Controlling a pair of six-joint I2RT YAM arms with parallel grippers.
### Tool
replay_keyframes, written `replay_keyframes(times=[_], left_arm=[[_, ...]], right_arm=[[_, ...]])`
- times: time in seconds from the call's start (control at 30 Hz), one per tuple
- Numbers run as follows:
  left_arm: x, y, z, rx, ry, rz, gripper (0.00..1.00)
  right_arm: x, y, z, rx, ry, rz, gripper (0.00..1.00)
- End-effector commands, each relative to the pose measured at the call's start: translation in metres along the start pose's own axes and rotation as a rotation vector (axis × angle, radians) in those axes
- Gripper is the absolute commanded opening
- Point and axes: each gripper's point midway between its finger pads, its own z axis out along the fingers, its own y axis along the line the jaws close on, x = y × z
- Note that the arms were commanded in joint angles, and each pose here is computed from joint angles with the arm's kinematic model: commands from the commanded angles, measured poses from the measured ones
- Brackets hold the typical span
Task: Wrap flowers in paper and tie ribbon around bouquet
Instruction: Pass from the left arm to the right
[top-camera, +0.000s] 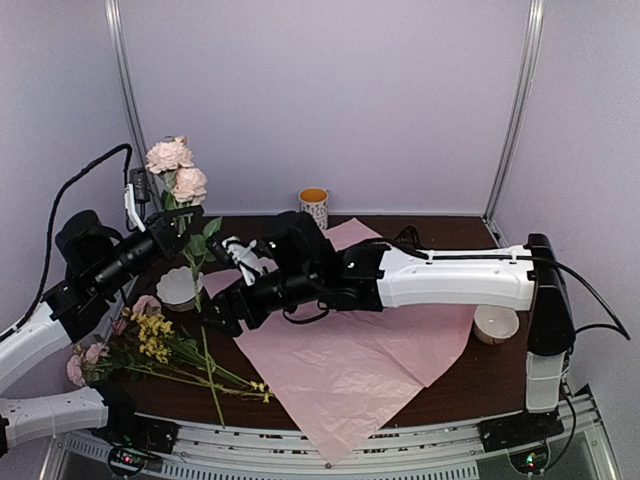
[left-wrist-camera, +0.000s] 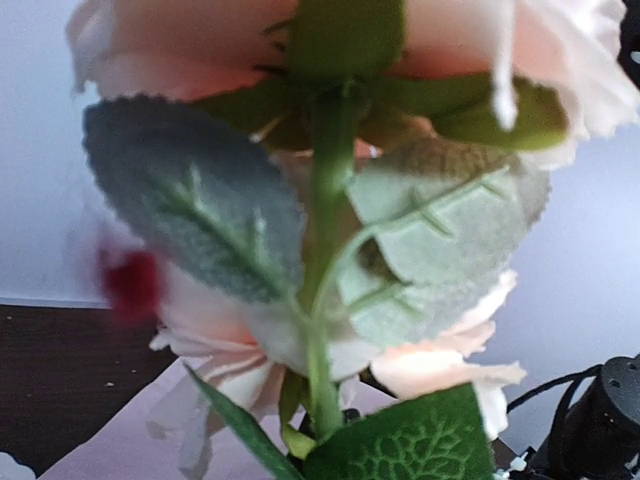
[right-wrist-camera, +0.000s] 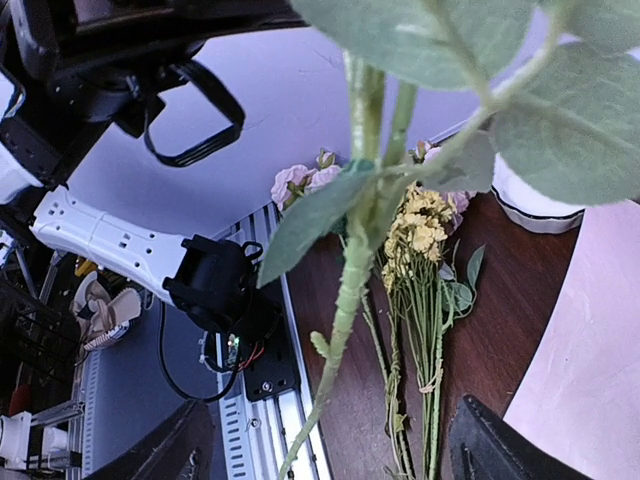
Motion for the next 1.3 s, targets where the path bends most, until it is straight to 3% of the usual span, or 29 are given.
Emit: replay_keyframes(times=[0.0, 0.1, 0.2, 0.23, 0.33, 0.4, 0.6, 1.0, 1.1, 1.27], left_arm=[[-0.035, -0.077, 0.000, 0.347, -0.094, 0.070, 0.00], [-0.036, -0.105, 0.000, 0.465, -0.114, 0.078, 0.00], [-0.039, -0.113, 0.002, 0.501, -0.129, 0.039, 0.00], [-0.041, -0.114, 0.002, 0.509, -0.135, 0.030, 0.00], [-0.042, -0.116, 0.004, 0.514, -0.139, 0.017, 0.00], [-0.041, -0.115, 0.006, 0.510, -0.138, 0.011, 0.00], [-0.033, -0.119, 0.016, 0.539, -0.132, -0.050, 0.00], [-0.036, -0.132, 0.025, 0.563, -0.139, 0.055, 0.00], [-0.039, -0.140, 0.025, 0.602, -0.149, 0.061, 0.00], [-0.035, -0.166, 0.025, 0.740, -0.139, 0.035, 0.00]], right_arm=[[-0.009, 0.017, -0.018, -0.052, -0.045, -0.073, 0.83], [-0.006, 0.008, -0.021, -0.002, -0.060, -0.077, 0.80], [-0.007, 0.000, -0.027, 0.044, -0.092, -0.071, 0.68], [-0.005, -0.003, -0.031, 0.056, -0.105, -0.061, 0.62], [-0.009, -0.008, -0.040, 0.079, -0.160, -0.039, 0.29], [-0.011, -0.009, -0.045, 0.079, -0.188, -0.029, 0.22], [-0.013, -0.009, -0.048, 0.066, -0.197, -0.033, 0.37], [-0.018, -0.004, -0.106, 0.025, -0.283, -0.142, 0.50], [-0.021, 0.015, -0.122, -0.032, -0.309, -0.191, 0.60], [-0.024, 0.022, -0.107, -0.101, -0.312, -0.173, 0.73]])
